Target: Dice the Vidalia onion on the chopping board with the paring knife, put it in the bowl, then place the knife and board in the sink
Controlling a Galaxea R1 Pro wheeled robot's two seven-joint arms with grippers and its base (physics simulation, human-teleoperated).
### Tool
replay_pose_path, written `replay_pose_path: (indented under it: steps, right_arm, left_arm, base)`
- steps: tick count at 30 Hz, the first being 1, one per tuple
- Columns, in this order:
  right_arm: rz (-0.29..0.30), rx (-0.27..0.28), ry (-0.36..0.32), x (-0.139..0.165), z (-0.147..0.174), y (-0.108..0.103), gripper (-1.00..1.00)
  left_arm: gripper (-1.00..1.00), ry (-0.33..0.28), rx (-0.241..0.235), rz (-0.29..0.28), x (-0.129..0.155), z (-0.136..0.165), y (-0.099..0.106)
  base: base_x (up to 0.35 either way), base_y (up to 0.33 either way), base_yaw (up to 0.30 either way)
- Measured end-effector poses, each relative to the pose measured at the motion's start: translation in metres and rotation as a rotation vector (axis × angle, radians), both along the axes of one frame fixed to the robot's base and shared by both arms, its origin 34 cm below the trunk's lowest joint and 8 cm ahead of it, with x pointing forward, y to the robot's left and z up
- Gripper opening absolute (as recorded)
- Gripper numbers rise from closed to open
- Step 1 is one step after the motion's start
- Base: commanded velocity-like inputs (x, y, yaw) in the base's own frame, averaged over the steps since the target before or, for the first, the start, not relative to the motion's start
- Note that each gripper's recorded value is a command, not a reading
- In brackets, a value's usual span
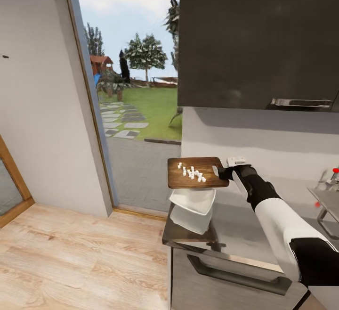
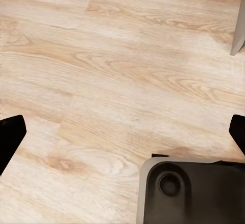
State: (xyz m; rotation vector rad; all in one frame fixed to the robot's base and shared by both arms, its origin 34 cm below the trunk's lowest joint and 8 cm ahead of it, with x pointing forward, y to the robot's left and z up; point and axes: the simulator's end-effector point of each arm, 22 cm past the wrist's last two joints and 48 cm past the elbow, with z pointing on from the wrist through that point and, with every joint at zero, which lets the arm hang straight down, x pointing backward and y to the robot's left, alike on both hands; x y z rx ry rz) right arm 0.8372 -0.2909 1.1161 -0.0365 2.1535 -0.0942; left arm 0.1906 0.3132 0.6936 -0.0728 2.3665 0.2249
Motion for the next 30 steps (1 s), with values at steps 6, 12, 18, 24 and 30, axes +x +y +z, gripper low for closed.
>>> replay_pose_path:
  steps: [6, 12, 18, 24, 30]
  right_arm:
    - [-0.002, -0.001, -0.001, 0.000, 0.000, -0.001, -1.00]
    - [-0.002, -0.003, -0.012, 0.002, 0.000, -0.002, -1.00]
    - [0.003, 0.000, -0.056, 0.007, 0.006, -0.002, -1.00]
    - [0.005, -0.003, -0.102, 0.011, 0.015, -0.003, -1.00]
    - [0.006, -0.005, -0.139, 0.015, 0.021, -0.004, -1.00]
  left_arm:
    - [1.00, 0.000, 0.000, 0.000, 0.000, 0.000, 0.000]
    - [1.00, 0.000, 0.000, 0.000, 0.000, 0.000, 0.000]
    - [1.00, 0.000, 0.001, 0.001, 0.000, 0.000, 0.001]
    - [1.00, 0.001, 0.000, 0.000, 0.000, 0.000, 0.001]
    - [1.00, 0.005, 0.000, 0.001, -0.002, -0.001, 0.000]
  base:
    - [0.000, 0.044, 0.000]
    - [0.000, 0.003, 0.000]
    - [0.000, 0.000, 0.000]
    - [0.000, 0.000, 0.000]
    - [0.000, 0.000, 0.000]
